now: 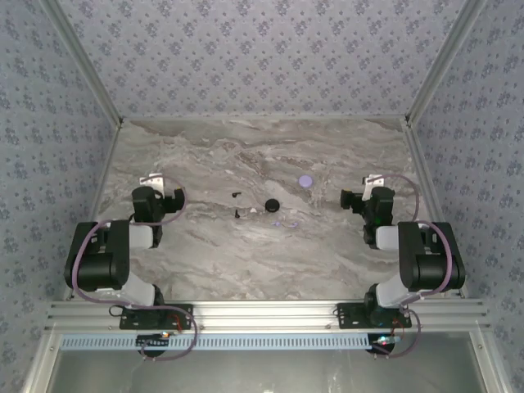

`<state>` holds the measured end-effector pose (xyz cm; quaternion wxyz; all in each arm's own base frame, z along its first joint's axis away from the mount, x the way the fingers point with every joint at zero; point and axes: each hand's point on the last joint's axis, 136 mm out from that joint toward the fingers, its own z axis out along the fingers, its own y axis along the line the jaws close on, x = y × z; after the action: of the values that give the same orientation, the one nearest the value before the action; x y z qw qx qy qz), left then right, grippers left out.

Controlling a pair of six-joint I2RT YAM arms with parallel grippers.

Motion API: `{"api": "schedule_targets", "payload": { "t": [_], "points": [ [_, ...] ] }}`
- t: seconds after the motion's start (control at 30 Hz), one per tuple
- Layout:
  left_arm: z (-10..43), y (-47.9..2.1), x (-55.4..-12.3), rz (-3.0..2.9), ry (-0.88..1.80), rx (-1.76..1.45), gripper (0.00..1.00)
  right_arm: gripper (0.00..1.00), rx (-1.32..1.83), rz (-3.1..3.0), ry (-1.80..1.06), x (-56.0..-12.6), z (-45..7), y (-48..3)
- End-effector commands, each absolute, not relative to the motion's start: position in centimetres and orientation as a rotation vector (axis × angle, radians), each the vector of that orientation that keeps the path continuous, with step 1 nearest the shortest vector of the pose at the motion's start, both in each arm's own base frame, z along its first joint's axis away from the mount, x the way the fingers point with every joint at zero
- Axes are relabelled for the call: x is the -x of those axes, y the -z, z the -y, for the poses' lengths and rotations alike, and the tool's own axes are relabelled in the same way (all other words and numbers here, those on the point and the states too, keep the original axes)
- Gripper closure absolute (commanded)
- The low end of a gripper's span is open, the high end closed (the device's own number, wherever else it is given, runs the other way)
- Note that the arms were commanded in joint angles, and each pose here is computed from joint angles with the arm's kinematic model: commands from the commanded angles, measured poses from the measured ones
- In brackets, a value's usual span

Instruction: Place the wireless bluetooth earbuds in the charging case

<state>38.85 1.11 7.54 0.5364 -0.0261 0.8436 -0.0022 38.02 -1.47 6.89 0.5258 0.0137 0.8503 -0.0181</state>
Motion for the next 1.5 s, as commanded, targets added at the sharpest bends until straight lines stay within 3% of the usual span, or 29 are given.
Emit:
{"api": "schedule_targets", "payload": {
  "t": [0.0, 0.63, 0.93, 1.47],
  "points": [
    [-1.1, -8.8, -39.8, -1.967, -0.01, 0.05, 0.01, 0.0, -0.019, -2.002, 0.05, -38.9, 1.6, -7.9],
    [-1.2, -8.9, -39.7, -1.962, -0.013, 0.051, 0.01, 0.0, -0.023, -1.997, 0.051, -38.9, 1.7, -8.0],
    [-2.6, -12.4, -38.2, -1.988, -0.043, 0.205, 0.01, 0.0, -0.214, -2.068, 0.086, -37.6, 3.6, -11.0],
    [4.2, -16.9, -32.9, -2.128, 0.33, 0.256, 0.01, 0.0, -0.137, -2.482, -0.251, -37.0, -5.3, -10.4]
  ]
}}
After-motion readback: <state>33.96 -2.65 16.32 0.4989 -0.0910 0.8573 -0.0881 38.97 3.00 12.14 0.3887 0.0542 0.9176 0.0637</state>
